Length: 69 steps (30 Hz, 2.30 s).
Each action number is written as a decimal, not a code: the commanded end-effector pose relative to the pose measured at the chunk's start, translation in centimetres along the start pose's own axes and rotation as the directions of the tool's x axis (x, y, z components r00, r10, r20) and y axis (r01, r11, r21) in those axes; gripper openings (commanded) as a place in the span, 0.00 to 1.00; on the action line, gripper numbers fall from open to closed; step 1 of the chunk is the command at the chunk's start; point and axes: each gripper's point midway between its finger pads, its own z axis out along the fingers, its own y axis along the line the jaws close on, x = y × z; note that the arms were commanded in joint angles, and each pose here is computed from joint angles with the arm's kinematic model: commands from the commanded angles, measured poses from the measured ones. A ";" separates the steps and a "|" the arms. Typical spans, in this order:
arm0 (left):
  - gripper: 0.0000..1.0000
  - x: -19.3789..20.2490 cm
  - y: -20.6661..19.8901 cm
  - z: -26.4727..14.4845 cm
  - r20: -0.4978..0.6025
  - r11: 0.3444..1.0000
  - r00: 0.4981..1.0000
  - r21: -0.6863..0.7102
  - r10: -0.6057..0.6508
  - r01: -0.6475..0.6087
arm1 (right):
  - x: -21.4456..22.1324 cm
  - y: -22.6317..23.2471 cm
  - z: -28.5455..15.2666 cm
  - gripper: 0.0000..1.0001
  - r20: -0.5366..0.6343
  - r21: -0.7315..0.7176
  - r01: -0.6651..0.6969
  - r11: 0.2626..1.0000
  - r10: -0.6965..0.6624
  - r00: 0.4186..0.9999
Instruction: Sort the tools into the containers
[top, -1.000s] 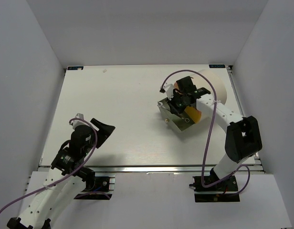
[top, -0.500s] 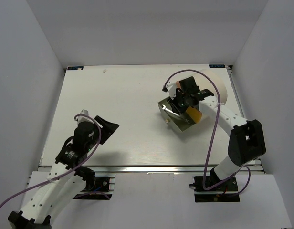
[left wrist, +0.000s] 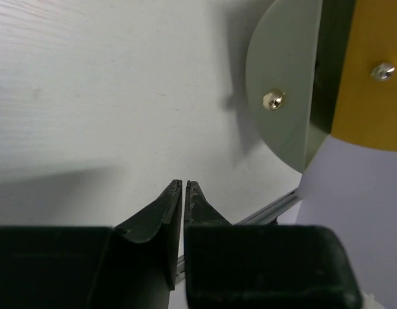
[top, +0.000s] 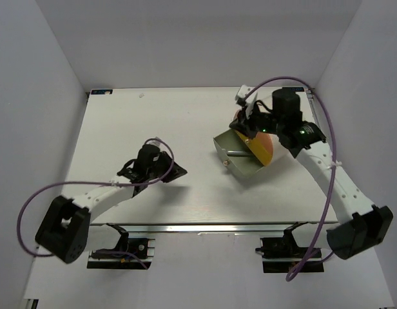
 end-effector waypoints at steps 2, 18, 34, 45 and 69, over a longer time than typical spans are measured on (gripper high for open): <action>0.22 1.6 -6.2 3.0 -0.087 0.975 0.987 0.189 0.135 -0.117 | -5.5 -8.3 -4.4 0.23 0.220 0.350 -0.143 0.926 0.067 0.973; 0.51 5.4 -9.6 11.9 -0.262 0.921 0.928 0.353 0.265 -0.163 | 6.5 -23.5 -13.8 0.82 0.219 0.515 -0.553 0.655 0.523 0.824; 0.51 5.0 -14.8 19.5 -0.291 0.876 0.908 0.461 0.302 -0.143 | 12.9 -19.0 -9.4 0.29 0.097 0.248 -0.727 0.640 0.730 0.676; 0.50 4.4 -16.8 21.9 -0.282 0.866 0.916 0.485 0.284 -0.119 | 13.5 -18.7 -9.7 0.34 0.089 0.257 -0.729 0.634 0.736 0.671; 0.70 -2.5 -10.8 9.8 -0.061 0.920 0.952 0.284 0.299 -0.271 | 7.4 -25.0 -21.4 0.89 0.117 0.640 -0.368 0.675 0.387 0.915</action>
